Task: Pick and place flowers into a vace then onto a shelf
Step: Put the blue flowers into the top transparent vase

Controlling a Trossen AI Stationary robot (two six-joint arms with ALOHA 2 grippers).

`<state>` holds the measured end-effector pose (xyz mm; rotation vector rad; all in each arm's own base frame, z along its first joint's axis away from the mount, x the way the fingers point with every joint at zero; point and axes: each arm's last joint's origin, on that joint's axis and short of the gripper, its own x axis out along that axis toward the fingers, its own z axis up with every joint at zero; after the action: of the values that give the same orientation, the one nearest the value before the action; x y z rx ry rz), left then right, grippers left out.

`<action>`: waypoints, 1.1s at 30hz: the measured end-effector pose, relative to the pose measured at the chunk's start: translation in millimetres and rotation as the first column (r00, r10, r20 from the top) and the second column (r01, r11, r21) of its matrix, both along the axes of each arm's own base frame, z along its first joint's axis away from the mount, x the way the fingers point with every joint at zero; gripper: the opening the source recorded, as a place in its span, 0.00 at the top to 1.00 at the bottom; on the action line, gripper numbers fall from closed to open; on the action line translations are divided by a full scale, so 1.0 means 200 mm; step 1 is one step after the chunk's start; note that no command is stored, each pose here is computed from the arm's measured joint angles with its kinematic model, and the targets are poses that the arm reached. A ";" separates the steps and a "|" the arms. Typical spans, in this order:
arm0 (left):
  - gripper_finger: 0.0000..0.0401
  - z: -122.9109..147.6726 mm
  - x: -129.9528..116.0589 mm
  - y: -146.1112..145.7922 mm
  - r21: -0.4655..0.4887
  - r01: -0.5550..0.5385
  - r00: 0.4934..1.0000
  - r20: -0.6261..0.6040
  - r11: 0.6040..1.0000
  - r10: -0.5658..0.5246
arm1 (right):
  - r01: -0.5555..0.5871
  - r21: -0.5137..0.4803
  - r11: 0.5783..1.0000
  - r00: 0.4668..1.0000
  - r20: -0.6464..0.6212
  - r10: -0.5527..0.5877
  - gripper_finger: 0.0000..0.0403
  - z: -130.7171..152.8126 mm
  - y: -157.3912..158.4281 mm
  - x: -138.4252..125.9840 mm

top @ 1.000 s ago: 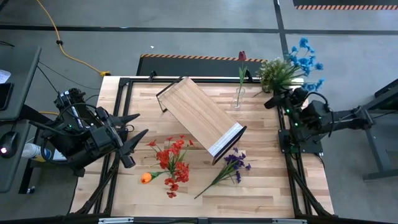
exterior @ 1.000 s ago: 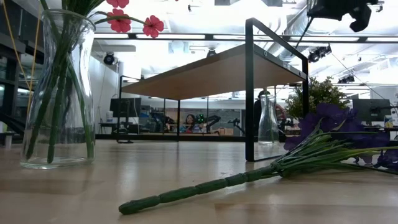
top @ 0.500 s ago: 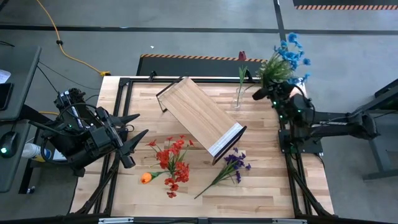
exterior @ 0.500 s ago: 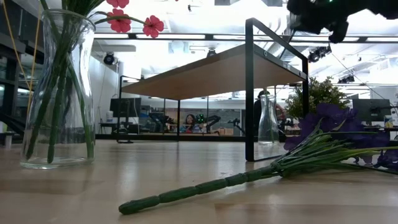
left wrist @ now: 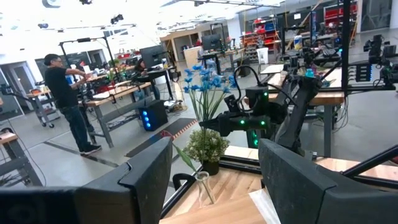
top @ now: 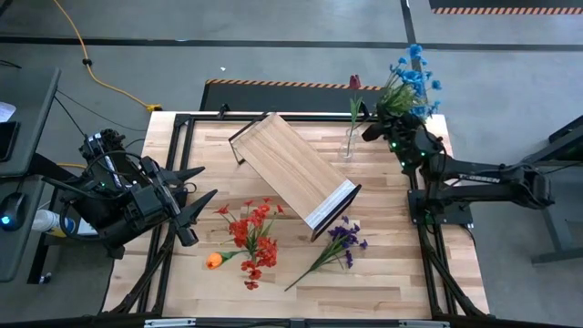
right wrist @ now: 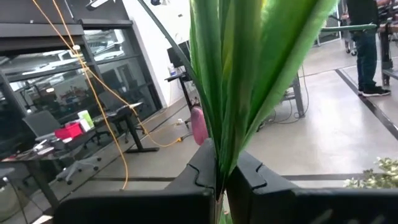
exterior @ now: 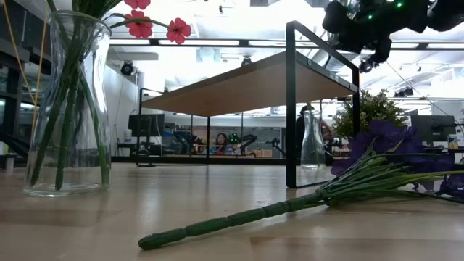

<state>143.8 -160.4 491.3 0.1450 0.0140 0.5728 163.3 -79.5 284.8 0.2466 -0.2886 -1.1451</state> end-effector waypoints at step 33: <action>0.32 0.00 0.00 0.00 -0.004 -0.001 1.000 0.002 1.000 0.001 | -0.017 0.070 0.997 0.999 -0.043 0.020 0.99 -0.11 -0.04 0.11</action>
<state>143.8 -160.4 491.3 0.1407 0.0134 0.5736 184.8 -86.7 263.2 0.2844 -0.2074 -1.1420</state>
